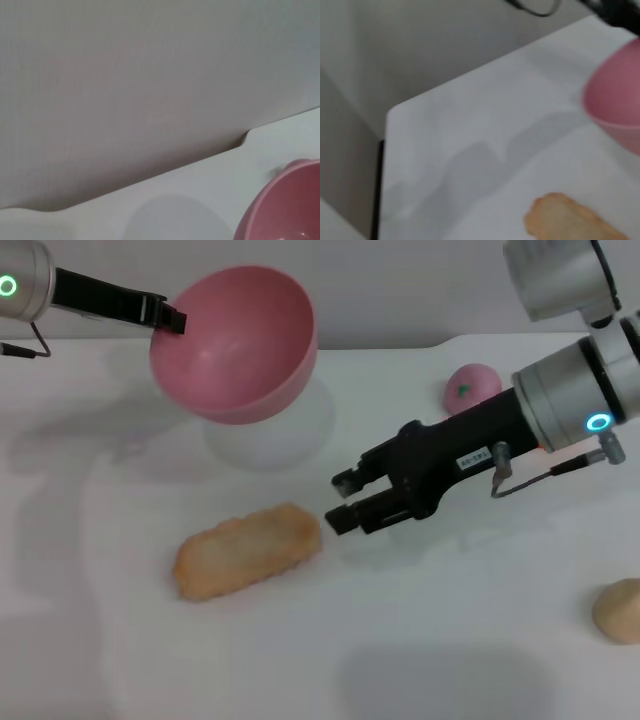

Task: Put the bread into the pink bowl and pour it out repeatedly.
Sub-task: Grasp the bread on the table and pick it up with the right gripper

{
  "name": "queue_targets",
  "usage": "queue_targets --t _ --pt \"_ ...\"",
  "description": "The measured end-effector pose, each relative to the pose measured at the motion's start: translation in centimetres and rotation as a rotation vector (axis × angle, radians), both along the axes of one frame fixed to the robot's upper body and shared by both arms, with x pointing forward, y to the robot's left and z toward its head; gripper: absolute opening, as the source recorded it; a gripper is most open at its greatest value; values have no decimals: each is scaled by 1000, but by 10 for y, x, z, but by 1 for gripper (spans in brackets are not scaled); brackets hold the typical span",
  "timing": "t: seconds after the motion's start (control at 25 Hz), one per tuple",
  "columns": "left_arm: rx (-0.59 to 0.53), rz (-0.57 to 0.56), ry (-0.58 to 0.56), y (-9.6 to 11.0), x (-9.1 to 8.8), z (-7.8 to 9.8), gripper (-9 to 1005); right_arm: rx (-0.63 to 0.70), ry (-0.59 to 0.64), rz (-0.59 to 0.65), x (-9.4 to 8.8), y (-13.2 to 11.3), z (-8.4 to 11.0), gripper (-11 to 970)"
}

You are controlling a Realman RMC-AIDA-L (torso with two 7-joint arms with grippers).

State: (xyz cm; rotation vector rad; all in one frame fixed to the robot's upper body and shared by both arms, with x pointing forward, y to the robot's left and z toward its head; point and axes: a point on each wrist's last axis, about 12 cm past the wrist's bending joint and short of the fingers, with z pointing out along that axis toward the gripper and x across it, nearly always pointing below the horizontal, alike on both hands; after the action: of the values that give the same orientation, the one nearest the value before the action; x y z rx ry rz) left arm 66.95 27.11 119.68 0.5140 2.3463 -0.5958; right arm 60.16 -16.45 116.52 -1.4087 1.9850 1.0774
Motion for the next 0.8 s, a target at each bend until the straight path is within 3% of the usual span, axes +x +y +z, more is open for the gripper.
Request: queue_targets --t 0.2,0.48,0.8 --pt "-5 3 -19 1 -2 4 42 -13 1 18 -3 11 -9 534" --pt "-12 -3 -22 -1 -6 2 42 -80 -29 -3 -5 30 -44 534" --pt "-13 -23 -32 -10 -7 1 42 -96 -78 -45 0 36 -61 535"
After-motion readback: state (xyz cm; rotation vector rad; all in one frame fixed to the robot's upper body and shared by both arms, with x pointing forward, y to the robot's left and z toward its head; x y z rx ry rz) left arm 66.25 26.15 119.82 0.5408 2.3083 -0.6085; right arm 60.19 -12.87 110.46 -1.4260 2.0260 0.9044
